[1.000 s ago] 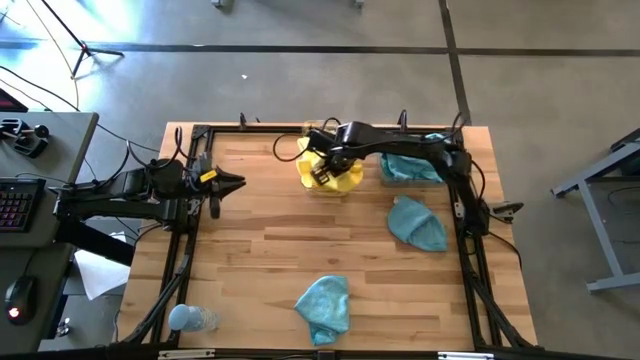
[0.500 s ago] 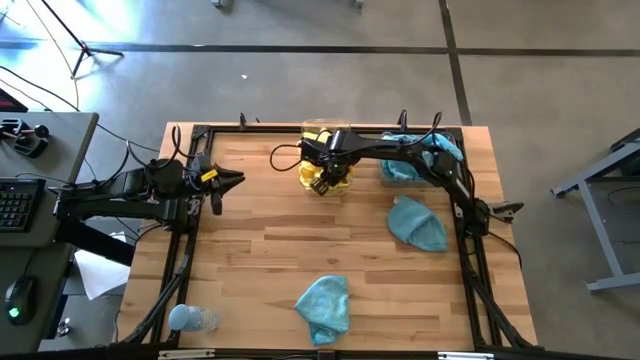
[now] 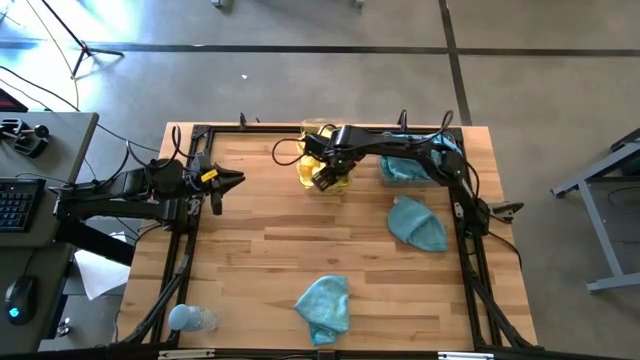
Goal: Sort microfiber towel by color & place in baskets
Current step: Put the yellow towel into the left transparent bin
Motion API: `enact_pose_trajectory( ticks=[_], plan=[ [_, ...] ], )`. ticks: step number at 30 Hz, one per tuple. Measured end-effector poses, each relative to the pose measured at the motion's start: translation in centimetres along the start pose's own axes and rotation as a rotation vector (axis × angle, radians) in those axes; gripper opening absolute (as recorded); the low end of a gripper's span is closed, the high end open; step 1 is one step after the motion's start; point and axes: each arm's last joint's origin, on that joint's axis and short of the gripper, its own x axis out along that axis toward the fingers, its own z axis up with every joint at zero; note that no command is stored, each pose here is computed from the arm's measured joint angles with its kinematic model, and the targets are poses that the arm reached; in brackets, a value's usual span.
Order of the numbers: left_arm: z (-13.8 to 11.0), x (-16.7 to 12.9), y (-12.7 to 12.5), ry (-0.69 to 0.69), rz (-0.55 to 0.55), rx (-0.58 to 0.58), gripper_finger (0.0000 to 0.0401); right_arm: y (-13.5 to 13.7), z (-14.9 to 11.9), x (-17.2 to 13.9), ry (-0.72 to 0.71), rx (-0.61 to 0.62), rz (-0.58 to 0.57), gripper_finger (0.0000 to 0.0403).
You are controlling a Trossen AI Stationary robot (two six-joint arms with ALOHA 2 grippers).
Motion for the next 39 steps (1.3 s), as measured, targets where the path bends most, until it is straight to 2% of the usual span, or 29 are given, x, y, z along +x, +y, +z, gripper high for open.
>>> enact_pose_trajectory(
  ticks=[5, 12, 22, 30, 34, 39],
  plan=[
    [0.0, 0.0, 0.0, 0.0, 0.0, 0.003, 0.005, -0.5, -0.3, -3.1, -0.069, 0.041, 0.023, 0.0208],
    [0.0, 0.0, 0.0, 0.001, 0.001, 0.004, 0.005, -0.7, -1.0, -5.8, -0.149, 0.064, 0.006, 0.0212],
    [0.0, 0.0, 0.0, 0.001, 0.0, 0.004, 0.005, 0.7, -1.0, -4.5, -0.156, 0.077, 0.001, 0.0212],
    [0.0, 0.0, 0.0, 0.001, 0.0, 0.005, 0.005, 1.1, -0.3, -0.8, -0.08, 0.048, -0.007, 0.0205],
    [0.0, 0.0, 0.0, 0.002, 0.0, 0.005, 0.005, 1.1, -0.3, -1.6, -0.06, 0.08, 0.023, 0.0205],
    [0.0, 0.0, 0.0, 0.002, 0.0, 0.006, 0.005, 1.0, -0.4, -5.2, -0.068, 0.045, 0.011, 0.0204]
  ],
)
